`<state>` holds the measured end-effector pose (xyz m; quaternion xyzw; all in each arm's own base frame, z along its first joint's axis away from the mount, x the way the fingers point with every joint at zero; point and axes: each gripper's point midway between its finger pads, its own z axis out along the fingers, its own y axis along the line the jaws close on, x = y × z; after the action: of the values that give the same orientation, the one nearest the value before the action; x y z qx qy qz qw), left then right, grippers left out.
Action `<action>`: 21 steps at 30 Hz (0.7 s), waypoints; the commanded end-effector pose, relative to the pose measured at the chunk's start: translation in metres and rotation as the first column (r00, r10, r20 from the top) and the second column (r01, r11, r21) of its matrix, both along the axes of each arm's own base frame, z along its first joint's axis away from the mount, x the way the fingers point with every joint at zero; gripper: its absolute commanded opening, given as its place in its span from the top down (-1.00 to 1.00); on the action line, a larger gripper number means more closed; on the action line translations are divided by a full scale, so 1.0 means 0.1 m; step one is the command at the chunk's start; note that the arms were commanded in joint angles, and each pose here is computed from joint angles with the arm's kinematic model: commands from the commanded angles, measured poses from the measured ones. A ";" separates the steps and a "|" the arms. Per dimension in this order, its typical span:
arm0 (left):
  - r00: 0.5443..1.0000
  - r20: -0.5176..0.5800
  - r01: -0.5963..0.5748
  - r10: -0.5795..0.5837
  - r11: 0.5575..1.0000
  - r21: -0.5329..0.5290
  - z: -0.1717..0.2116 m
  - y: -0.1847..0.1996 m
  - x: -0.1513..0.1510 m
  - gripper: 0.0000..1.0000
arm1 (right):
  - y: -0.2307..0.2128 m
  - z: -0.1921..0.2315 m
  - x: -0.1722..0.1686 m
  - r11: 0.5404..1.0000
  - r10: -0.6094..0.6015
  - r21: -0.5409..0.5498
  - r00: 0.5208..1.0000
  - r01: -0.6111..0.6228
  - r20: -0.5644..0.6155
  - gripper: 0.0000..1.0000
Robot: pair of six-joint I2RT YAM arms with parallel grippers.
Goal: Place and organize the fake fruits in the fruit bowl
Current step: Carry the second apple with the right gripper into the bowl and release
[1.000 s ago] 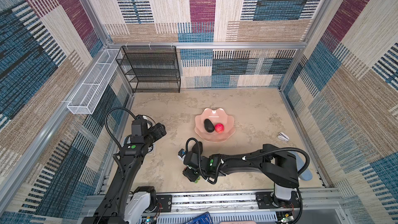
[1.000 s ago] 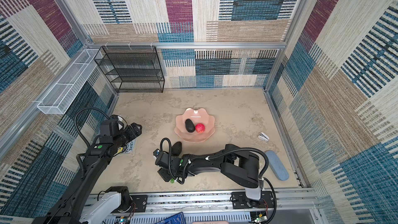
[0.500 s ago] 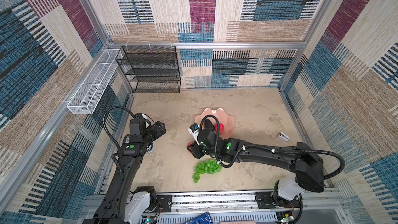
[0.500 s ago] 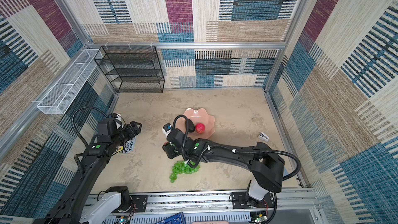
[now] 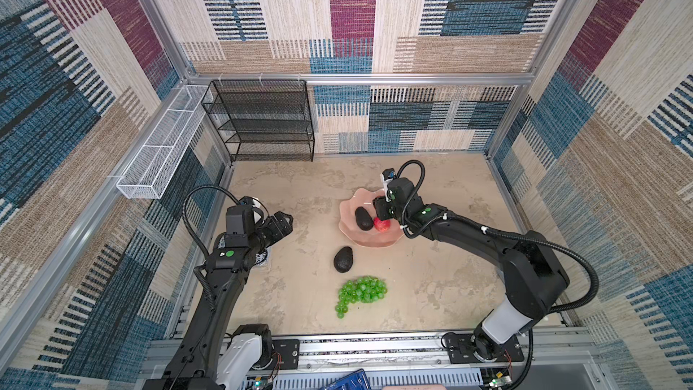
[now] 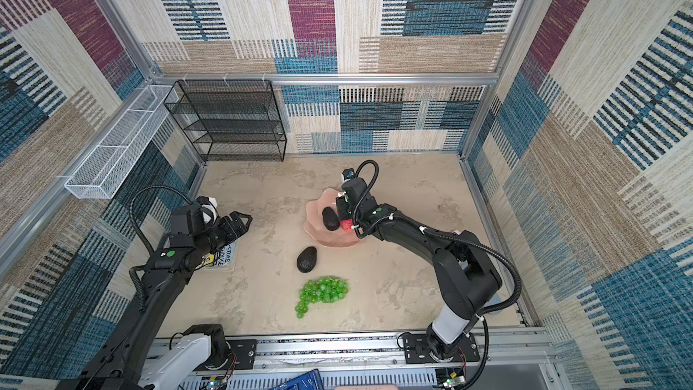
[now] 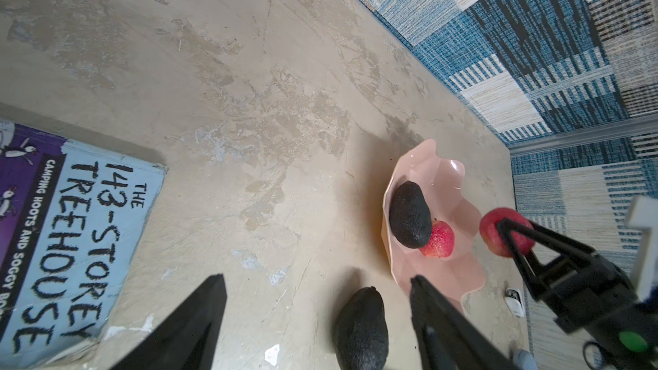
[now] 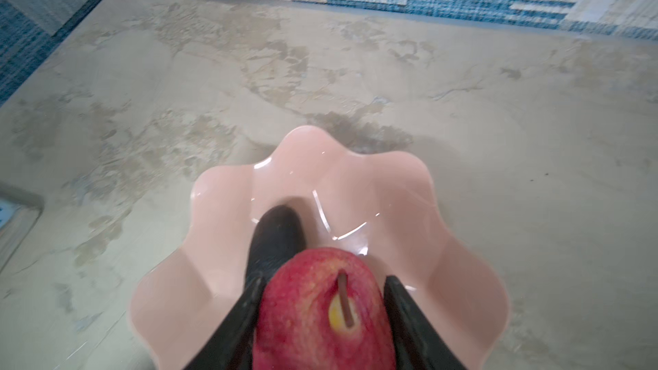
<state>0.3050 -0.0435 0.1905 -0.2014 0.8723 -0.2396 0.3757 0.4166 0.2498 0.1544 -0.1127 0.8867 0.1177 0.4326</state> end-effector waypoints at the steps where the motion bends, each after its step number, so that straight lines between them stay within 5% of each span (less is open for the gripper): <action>1: 0.998 0.002 0.056 -0.056 0.998 -0.014 0.03 -0.08 -0.05 -0.68 | 0.03 0.00 0.21 1.000 0.018 0.014 0.999 -0.018 0.040 -0.04; 11: 0.993 0.011 0.117 -0.117 0.993 -0.025 0.11 -0.17 -0.14 -0.66 | 0.18 -0.56 0.44 0.999 0.029 0.018 0.998 -0.029 -0.050 -0.05; 21: 0.982 -0.017 0.185 -0.186 0.980 -0.068 -0.01 -0.35 -0.28 -0.64 | 0.18 -0.55 0.39 0.999 0.031 0.031 0.997 -0.029 -0.065 -0.42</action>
<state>0.2811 -0.0695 0.1923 -0.1527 0.8803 -0.2881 0.3446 0.4516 0.2631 0.0830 -0.1222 0.9064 0.1235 0.3851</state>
